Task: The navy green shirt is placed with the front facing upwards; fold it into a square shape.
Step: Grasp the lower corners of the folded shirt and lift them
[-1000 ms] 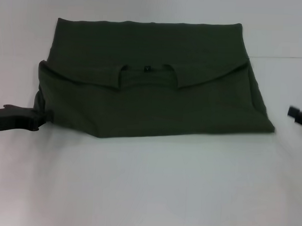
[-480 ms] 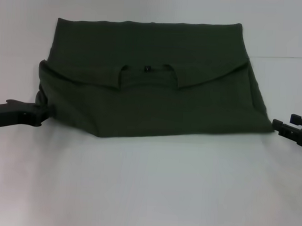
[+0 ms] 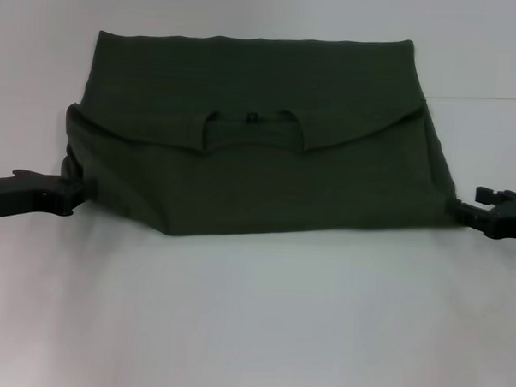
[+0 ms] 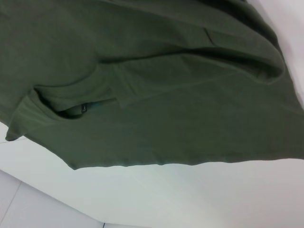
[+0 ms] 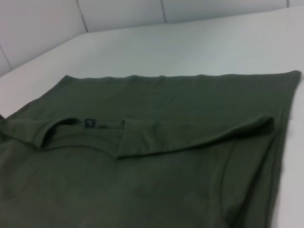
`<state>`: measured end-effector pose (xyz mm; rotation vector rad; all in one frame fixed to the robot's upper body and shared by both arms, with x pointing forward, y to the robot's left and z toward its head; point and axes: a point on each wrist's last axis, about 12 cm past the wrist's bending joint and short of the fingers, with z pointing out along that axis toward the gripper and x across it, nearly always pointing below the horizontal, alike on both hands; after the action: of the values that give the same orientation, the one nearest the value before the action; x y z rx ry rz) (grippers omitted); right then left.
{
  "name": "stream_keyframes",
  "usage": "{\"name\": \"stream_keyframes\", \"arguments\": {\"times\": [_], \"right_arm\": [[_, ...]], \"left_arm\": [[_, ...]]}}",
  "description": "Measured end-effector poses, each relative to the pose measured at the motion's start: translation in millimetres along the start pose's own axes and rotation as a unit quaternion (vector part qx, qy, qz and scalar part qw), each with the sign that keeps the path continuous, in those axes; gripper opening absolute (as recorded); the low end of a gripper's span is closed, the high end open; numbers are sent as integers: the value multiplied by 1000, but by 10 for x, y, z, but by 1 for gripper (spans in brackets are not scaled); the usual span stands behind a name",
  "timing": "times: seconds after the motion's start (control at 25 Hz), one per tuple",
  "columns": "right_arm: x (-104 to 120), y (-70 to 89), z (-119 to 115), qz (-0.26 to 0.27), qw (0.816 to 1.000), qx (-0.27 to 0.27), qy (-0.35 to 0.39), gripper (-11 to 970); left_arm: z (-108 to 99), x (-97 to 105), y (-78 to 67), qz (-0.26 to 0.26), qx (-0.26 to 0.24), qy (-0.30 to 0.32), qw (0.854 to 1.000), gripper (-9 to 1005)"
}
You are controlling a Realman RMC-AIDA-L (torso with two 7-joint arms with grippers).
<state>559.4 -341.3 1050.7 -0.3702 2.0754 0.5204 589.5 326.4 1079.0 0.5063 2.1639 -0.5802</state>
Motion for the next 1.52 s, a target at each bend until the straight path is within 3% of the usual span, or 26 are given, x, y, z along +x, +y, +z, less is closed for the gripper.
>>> {"name": "stream_keyframes", "arguments": {"times": [0.48, 0.76, 1.52], "right_arm": [[-263, -33, -33, 24, 1000, -2, 18, 672], [-282, -30, 28, 11, 997, 13, 70, 659], [-294, 57, 210, -9, 996, 12, 92, 626]], "left_arm": [[-5, 11, -1, -5, 0, 0, 1000, 32], [-14, 27, 6, -6, -2, 1, 1000, 32], [-5, 29, -2, -5, 0, 1, 1000, 32]]}}
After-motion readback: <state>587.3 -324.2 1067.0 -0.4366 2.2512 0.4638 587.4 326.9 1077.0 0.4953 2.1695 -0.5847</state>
